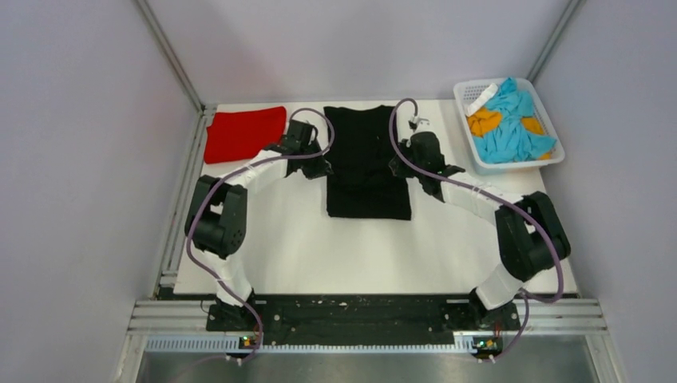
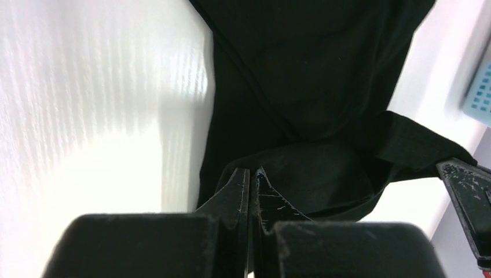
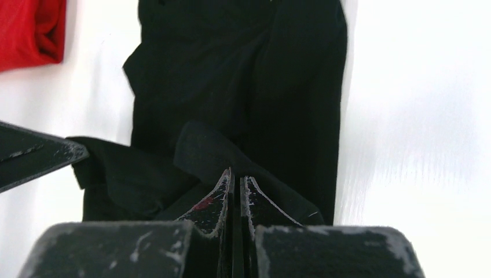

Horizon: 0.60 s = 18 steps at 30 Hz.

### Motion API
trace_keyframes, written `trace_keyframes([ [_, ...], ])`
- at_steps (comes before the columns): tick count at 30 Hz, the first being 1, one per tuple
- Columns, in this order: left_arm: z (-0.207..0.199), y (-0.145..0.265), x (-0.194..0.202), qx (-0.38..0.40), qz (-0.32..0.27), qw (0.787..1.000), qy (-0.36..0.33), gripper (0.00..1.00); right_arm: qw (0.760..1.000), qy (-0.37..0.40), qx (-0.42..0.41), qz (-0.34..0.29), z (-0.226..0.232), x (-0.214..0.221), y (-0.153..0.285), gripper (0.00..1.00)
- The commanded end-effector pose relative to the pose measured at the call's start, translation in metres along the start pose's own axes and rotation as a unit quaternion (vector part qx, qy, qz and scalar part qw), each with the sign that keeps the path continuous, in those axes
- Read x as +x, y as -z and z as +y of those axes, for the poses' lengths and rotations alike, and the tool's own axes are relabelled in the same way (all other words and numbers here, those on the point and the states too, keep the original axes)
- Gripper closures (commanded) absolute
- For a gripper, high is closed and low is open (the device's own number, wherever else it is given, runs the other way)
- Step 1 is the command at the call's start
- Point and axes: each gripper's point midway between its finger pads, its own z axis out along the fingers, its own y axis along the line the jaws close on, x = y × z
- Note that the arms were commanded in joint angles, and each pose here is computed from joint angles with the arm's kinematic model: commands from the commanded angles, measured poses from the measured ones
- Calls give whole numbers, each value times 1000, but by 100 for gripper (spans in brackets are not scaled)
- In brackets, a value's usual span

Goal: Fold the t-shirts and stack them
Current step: Fold the folded rectangular tshirt in 1/3 of the way

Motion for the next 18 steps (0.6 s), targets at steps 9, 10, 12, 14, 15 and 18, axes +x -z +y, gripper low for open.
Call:
trace_keyframes([
  [9,-16,-14,-32,56,15,998,-23,2,999,-14,-44,-18,-10,-39,-52,50],
  [10,-14,-8,-33,52,7,998,-27,1,998,-12,-51,-19,-7,-41,-48,42],
  [12,-10,7,-34,41,-16,999,-28,1,998,-11,-61,-14,-3,-40,-38,24],
  [14,-1,22,-28,33,-30,999,-24,1,998,-18,-64,3,-4,-25,-27,18],
  [15,4,28,-22,29,-35,999,-21,1,997,-18,-74,8,-1,-19,-20,17],
  [18,16,41,5,34,-30,999,-12,1,992,3,-126,31,19,9,-1,17],
])
